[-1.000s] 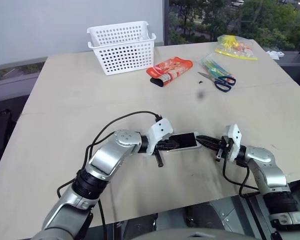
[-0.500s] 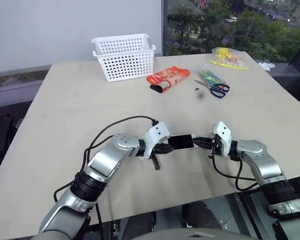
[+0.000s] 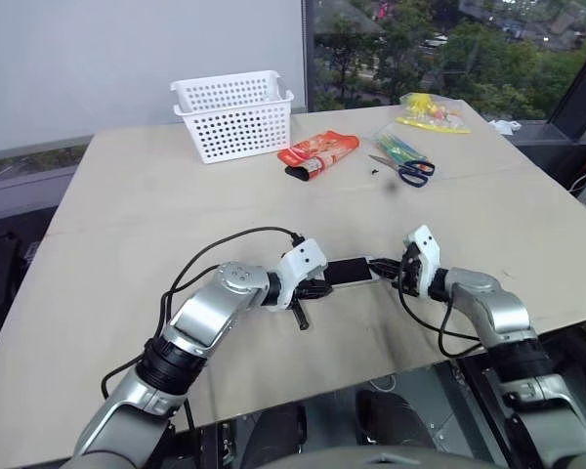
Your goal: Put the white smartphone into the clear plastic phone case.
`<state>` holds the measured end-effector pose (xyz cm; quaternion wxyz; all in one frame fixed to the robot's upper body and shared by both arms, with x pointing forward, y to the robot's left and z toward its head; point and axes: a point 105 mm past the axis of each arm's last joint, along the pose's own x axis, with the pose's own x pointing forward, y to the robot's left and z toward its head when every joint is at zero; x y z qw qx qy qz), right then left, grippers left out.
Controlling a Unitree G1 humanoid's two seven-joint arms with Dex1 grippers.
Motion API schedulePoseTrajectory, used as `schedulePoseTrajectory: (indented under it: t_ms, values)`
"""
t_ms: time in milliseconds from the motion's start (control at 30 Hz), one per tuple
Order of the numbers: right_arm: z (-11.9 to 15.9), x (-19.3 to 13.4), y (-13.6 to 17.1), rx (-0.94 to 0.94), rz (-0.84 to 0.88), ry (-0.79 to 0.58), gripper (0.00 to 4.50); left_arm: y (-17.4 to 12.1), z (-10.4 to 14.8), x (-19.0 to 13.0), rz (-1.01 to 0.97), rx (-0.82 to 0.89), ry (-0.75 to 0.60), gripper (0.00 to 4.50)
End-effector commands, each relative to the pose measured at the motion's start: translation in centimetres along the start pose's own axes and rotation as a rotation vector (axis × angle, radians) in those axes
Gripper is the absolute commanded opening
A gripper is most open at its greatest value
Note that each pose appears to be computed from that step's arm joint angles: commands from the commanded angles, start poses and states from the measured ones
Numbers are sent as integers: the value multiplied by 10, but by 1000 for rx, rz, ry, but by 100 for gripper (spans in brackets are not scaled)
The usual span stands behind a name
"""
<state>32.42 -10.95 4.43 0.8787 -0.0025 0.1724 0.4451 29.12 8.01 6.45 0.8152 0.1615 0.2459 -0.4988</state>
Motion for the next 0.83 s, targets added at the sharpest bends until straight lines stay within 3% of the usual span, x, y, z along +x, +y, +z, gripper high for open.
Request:
schedulePoseTrajectory:
  t_ms: [33, 167, 200, 233, 367, 533, 667, 833]
  values:
    - [-16, -17, -2, -116, 39, 16, 185, 3, 17, -11, 33, 26, -132, 0]
    - [14, -29, -3, -203, 77, -105, 374, 13, 29, -27, 94, -4, -260, 0]
    - [19, -32, -4, -215, 76, -124, 432, 15, 30, -31, 104, 1, -279, 25]
    - [27, -36, -7, -224, 74, -150, 450, 18, 33, -37, 123, -12, -310, 52]
    - [55, -63, -18, -246, 62, -236, 450, 19, 30, -71, 148, -43, -389, 212]
    - [48, -91, -31, -286, 41, -162, 450, 17, -8, -94, 200, -43, -290, 445]
    - [41, -109, -44, -303, 39, -116, 450, 17, -33, -102, 227, -86, -238, 445]
    - [36, -117, -48, -301, 104, -67, 450, 14, -34, -107, 255, -60, -267, 445]
